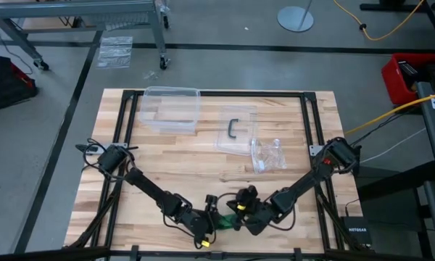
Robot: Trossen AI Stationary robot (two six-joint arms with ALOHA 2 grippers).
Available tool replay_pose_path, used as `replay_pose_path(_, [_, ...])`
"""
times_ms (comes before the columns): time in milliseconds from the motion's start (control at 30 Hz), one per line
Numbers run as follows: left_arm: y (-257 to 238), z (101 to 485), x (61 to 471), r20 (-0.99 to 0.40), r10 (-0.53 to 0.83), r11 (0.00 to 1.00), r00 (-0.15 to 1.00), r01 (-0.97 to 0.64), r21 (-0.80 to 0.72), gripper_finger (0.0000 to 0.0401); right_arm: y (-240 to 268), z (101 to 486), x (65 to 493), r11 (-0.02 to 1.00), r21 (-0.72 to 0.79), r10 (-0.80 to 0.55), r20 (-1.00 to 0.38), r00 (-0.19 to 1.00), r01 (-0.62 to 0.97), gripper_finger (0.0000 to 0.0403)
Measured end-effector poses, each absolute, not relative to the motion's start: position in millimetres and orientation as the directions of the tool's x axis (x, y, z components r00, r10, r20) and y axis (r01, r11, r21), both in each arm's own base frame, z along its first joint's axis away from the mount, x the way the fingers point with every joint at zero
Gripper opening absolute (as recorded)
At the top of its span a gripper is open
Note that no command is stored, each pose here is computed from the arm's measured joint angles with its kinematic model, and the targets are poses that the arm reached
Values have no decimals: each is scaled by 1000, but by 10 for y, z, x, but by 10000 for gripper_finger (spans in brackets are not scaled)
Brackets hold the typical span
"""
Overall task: Roll bandage
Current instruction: Roll the green bandage
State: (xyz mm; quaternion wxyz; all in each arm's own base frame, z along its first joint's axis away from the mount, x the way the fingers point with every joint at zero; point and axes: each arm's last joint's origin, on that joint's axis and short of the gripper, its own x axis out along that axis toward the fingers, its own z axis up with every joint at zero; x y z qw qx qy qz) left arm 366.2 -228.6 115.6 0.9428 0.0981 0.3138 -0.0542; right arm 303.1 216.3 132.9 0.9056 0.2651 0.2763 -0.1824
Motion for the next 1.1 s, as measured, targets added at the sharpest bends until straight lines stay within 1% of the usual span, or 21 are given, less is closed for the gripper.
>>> replay_pose_path(133, [-2283,1153,3660,-604,-33,974,796,162,160,129,2072,1315,3107,820,364,-119,-646,754,441,76])
replay_pose_path(233, [-2280,1152,3662,-602,-25,977,798,148,156,129,2004,1310,3156,814,376,-97,-664,741,443,89])
replay_pose_path(300, [-2267,1150,3667,-599,-9,981,801,123,149,129,1983,1311,3169,814,370,-108,-661,742,448,91])
replay_pose_path(367, [-2259,1149,3669,-593,13,985,805,90,144,129,1964,1355,3159,825,339,-147,-645,750,452,92])
replay_pose_path(600, [-2209,1141,3686,-599,41,995,800,24,99,129,1850,1693,3001,841,255,-224,-639,736,478,92])
replay_pose_path(800, [-2204,1128,3682,-631,-14,999,776,37,23,129,1749,2007,2863,836,251,-249,-619,745,488,92])
replay_pose_path(900, [-2168,1115,3688,-645,-2,1000,765,6,3,129,1692,2150,2794,831,245,-279,-595,754,500,92])
replay_pose_path(1100, [-1968,1102,3773,-666,45,996,745,-85,-28,129,1618,2378,2696,841,243,-288,-556,780,484,92])
